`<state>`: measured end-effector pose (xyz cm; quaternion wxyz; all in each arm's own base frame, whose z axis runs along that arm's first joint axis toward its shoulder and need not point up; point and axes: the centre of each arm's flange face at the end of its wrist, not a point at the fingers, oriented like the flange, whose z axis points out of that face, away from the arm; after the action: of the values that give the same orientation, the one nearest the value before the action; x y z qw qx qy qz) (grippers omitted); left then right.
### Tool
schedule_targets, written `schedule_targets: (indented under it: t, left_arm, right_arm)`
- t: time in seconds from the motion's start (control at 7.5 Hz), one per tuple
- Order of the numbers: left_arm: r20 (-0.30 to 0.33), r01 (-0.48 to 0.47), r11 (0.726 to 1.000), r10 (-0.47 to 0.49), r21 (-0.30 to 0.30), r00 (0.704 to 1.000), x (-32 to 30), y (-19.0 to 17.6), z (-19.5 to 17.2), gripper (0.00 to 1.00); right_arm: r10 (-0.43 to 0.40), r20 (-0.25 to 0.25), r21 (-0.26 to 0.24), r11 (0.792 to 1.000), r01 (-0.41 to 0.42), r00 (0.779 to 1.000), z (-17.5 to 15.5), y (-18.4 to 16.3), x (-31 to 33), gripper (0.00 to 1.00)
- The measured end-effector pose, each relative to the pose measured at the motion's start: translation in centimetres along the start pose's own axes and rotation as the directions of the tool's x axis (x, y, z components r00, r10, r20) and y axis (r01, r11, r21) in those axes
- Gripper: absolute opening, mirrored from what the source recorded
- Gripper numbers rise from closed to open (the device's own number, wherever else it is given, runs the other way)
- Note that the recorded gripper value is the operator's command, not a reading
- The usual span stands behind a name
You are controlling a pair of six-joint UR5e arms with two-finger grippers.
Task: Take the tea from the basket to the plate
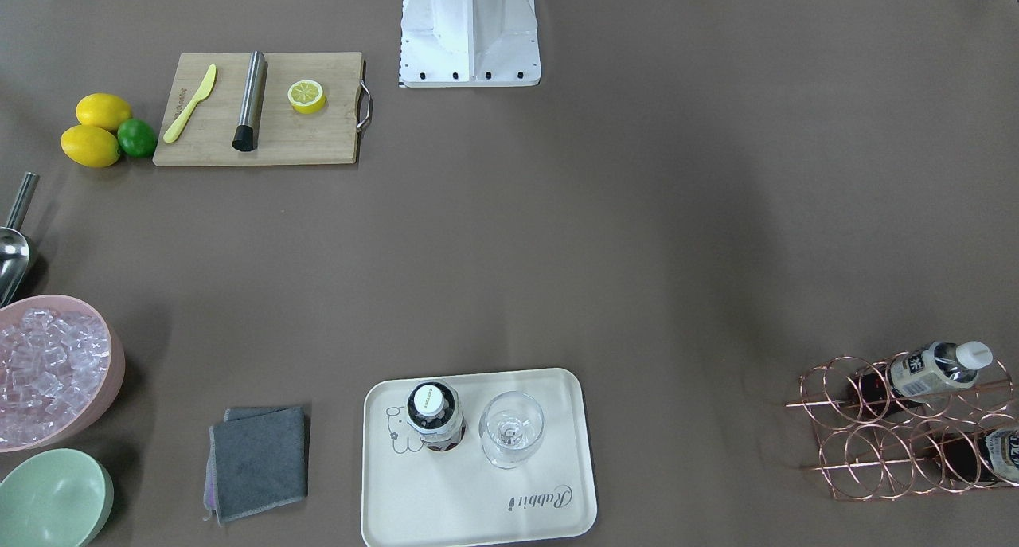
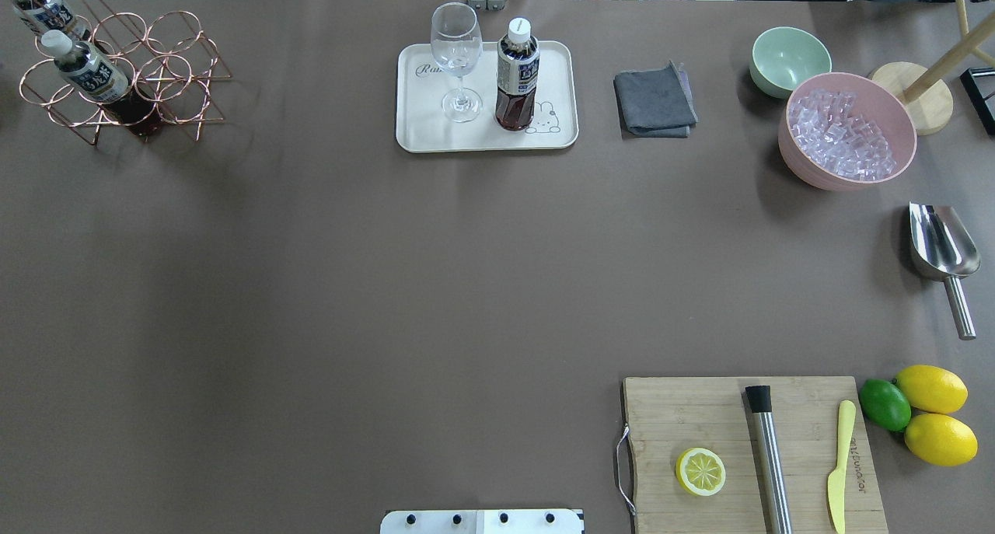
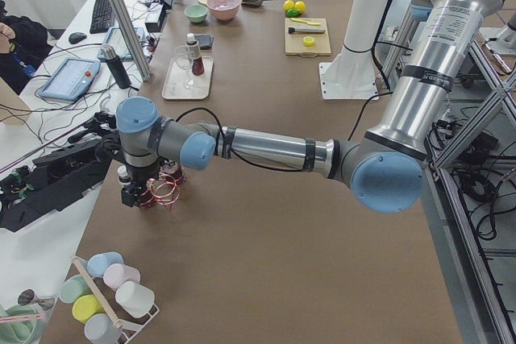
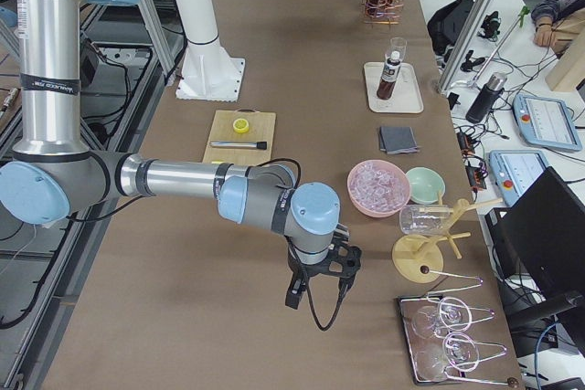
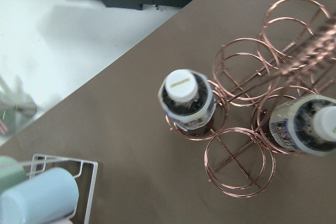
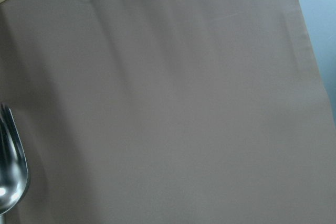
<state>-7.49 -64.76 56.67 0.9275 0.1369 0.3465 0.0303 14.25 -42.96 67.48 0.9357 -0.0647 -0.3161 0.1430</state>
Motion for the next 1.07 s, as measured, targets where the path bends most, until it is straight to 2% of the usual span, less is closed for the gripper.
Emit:
schedule_targets:
  t: [0.13,0.27,0.4,0.67,1.07]
  left_arm:
    - [-0.005,0.156,0.987,-0.156,-0.050,0.988,-1.2,1.2,0.5,0.98]
    - [-0.018,0.296,0.947,-0.300,-0.122,0.954,-1.7,2.3,1.1,0.98]
    - [-0.025,0.371,0.912,-0.381,-0.174,0.924,-2.0,3.5,1.8,0.98]
    - [-0.018,0.432,0.872,-0.448,-0.232,0.894,-3.3,8.8,3.7,0.98]
    - [0.004,0.459,0.843,-0.477,-0.279,0.879,-4.2,12.8,5.7,0.98]
  right_arm:
    - [0.001,0.006,0.001,1.000,-0.001,1.000,-0.1,0.0,0.0,1.00]
    - [0.000,0.015,0.002,1.000,0.000,1.000,-0.1,0.0,-0.1,1.00]
    - [0.002,0.022,0.001,1.000,-0.002,1.000,-0.1,0.1,-0.1,1.00]
    - [0.004,0.030,0.002,1.000,-0.004,1.000,-0.2,0.1,-0.1,1.00]
    - [0.011,0.062,0.002,1.000,-0.011,0.998,-0.3,0.2,-0.1,1.00]
